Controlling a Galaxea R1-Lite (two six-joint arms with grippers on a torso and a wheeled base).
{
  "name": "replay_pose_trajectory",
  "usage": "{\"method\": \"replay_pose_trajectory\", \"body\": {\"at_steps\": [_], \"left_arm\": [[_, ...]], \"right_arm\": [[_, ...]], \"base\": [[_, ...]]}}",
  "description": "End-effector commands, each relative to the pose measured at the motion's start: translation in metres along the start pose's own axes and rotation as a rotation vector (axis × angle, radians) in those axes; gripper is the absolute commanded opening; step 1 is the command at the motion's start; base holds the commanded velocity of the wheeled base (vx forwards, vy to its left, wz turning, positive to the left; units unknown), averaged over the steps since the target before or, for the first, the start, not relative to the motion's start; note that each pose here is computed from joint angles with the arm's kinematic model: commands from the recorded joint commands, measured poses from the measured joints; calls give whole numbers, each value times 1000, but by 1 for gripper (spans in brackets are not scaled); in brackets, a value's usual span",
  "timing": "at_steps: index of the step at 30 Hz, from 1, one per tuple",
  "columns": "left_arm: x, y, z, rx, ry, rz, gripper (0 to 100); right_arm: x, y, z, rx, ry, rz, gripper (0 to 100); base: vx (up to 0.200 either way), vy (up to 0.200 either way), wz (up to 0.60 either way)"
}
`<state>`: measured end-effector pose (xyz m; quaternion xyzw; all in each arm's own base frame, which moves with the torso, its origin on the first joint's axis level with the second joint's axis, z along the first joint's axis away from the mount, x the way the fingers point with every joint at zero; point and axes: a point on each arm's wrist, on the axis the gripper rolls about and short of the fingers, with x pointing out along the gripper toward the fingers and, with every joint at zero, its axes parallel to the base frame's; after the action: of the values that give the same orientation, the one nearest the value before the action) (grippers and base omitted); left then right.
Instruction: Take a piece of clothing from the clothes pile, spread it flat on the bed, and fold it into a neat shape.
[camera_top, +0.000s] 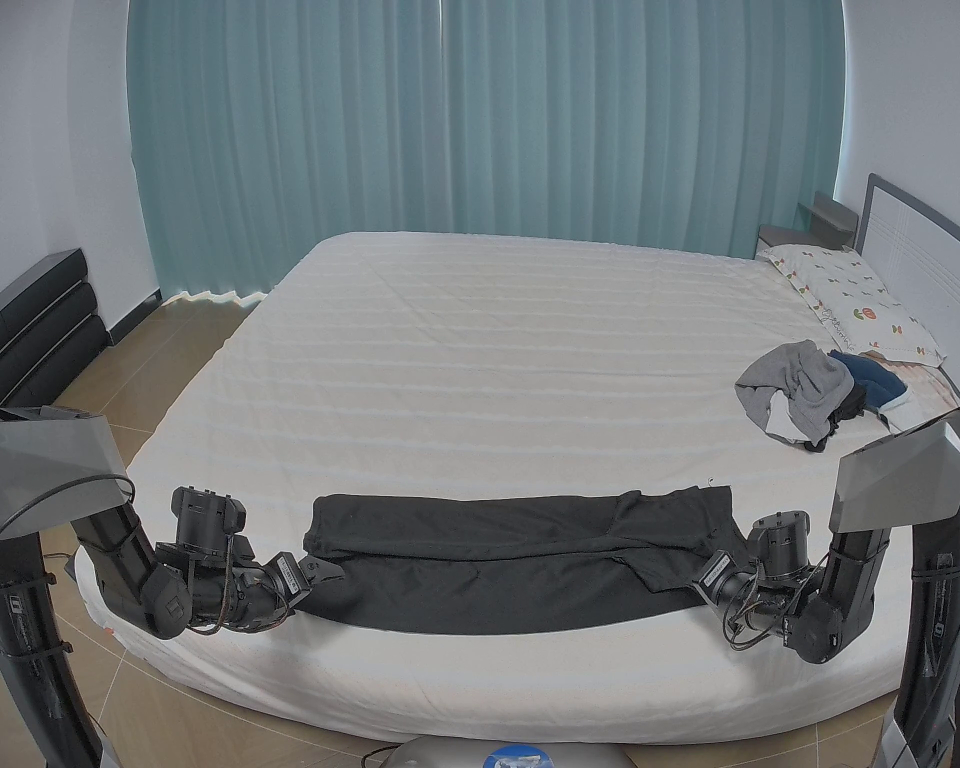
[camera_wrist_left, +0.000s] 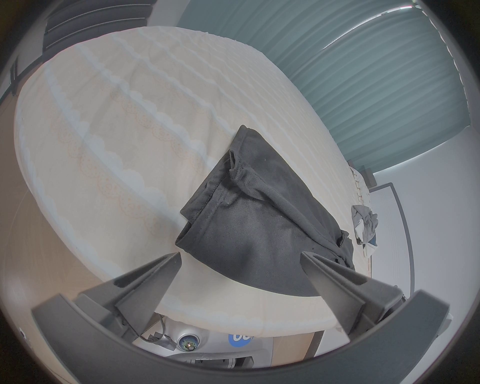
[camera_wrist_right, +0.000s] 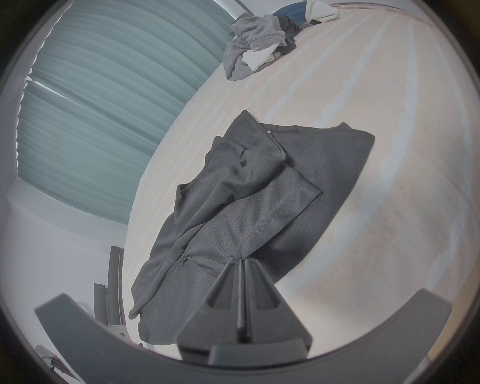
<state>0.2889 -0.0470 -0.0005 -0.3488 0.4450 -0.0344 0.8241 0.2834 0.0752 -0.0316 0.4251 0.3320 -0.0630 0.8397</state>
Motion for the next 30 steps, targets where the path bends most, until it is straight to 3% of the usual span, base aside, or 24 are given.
{"method": "replay_pose_trajectory", "body": {"at_steps": [1, 2, 3, 11, 15, 19, 21, 26, 30], "left_arm": [[0, 0, 0, -1, 1, 1, 100], [0, 0, 0, -1, 1, 1, 100], [0, 0, 0, -1, 1, 1, 100], [-3, 0, 4, -9, -16, -3, 100], [-16, -11, 25, -43, -112, -48, 100], [-13, -18, 35, -27, -168, -42, 100], [-4, -23, 45, -11, -203, -35, 100], [29, -19, 57, 72, -182, 9, 100], [51, -15, 64, 82, -173, 18, 100]], "right_arm": [[-4, 1, 1, -1, 1, 4, 0], [-4, 1, 1, -1, 1, 2, 0], [-3, 0, 0, -1, 2, 1, 100], [-8, -2, -1, -3, 17, -3, 100], [-27, 5, 11, 18, -30, 67, 100], [-32, 2, 18, 34, -40, 76, 100], [-33, -5, 27, 57, -57, 68, 100], [-36, -18, 49, 105, -86, 83, 100], [-37, -25, 62, 130, -106, 103, 100]], "base": [[0, 0, 0], [0, 0, 0], [0, 0, 0], [0, 0, 0], [0, 0, 0], [0, 0, 0], [0, 0, 0], [0, 0, 0], [0, 0, 0]]}}
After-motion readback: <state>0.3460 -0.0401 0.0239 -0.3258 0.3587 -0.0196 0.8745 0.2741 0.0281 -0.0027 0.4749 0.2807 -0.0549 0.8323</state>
